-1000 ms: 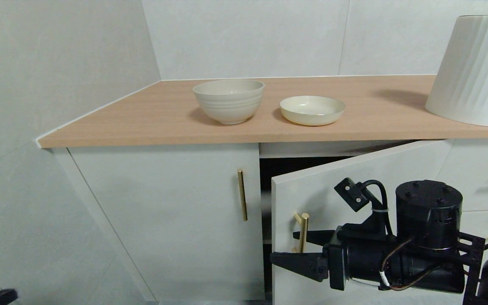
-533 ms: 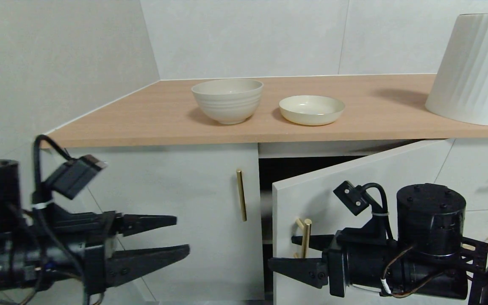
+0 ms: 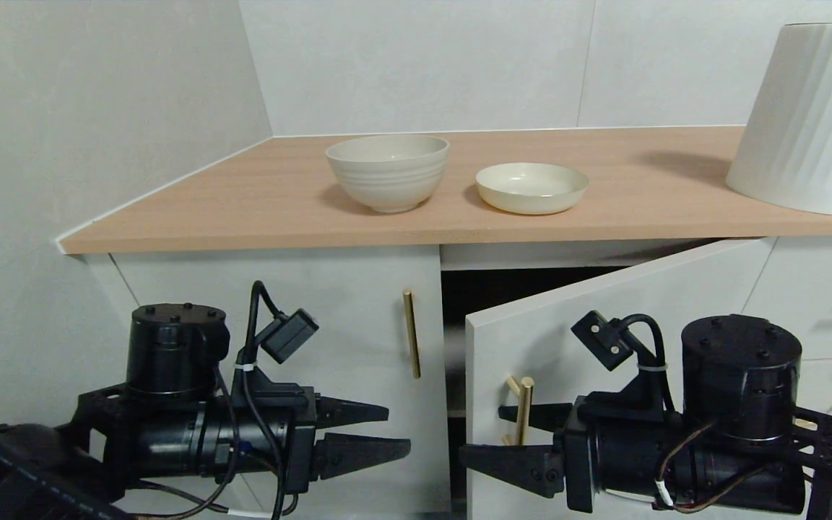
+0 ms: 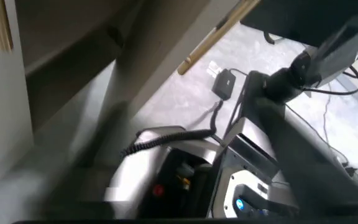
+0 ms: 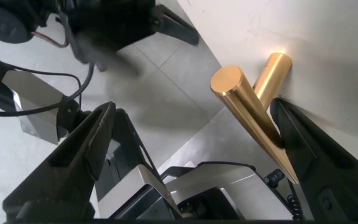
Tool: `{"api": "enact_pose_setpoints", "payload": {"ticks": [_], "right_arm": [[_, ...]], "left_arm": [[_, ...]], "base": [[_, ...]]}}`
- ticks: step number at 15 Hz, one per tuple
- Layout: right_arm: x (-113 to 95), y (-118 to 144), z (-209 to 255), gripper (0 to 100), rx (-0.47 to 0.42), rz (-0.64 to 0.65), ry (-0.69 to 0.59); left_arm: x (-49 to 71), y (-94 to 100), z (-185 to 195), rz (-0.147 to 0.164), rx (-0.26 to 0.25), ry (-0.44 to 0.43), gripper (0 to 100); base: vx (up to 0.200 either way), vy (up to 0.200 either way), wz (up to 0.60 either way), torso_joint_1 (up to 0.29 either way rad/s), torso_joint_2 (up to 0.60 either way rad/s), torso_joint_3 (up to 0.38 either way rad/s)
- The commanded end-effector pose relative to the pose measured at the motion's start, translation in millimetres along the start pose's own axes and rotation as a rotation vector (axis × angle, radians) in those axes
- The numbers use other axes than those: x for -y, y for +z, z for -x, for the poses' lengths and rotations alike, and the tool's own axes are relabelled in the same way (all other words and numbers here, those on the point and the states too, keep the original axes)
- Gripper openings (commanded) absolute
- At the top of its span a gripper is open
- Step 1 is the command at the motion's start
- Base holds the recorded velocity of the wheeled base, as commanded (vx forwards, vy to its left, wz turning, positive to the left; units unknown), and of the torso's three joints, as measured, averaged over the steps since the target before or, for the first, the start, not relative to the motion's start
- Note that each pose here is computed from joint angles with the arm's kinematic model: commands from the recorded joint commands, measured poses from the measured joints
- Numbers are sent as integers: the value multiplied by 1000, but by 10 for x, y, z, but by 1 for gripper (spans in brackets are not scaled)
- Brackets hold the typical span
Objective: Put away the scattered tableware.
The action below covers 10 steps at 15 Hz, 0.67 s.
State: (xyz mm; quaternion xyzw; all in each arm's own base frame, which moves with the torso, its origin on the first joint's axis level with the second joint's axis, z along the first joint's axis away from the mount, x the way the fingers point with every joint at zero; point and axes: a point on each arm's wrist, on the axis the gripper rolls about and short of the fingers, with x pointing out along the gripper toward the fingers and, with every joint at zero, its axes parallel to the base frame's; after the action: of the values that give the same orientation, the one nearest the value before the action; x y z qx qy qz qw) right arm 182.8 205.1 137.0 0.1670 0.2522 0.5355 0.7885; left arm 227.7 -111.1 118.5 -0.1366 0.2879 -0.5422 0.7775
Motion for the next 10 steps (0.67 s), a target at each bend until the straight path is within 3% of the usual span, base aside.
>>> {"api": "enact_pose_setpoints", "payload": {"ticks": [1, 2, 4, 7, 10], "right_arm": [[4, -6, -5, 100, -3, -1, 0], [5, -14, 2, 100, -4, -1, -1], [7, -19, 4, 100, -6, -3, -2], [3, -24, 3, 100, -8, -2, 1], [-3, -28, 10, 100, -8, -2, 1]], "left_arm": [[-37, 32, -48, -10, 6, -4, 0], [-70, 79, -84, -40, 35, -9, 0], [-130, 109, -259, -20, 54, -41, 0], [-316, 166, -688, -2, 114, -57, 0], [-467, 65, -829, -14, 153, -34, 0]], "base": [[0, 0, 0, 0, 0, 0], [0, 0, 0, 0, 0, 0], [0, 0, 0, 0, 0, 0], [0, 0, 0, 0, 0, 0], [0, 0, 0, 0, 0, 0]]}}
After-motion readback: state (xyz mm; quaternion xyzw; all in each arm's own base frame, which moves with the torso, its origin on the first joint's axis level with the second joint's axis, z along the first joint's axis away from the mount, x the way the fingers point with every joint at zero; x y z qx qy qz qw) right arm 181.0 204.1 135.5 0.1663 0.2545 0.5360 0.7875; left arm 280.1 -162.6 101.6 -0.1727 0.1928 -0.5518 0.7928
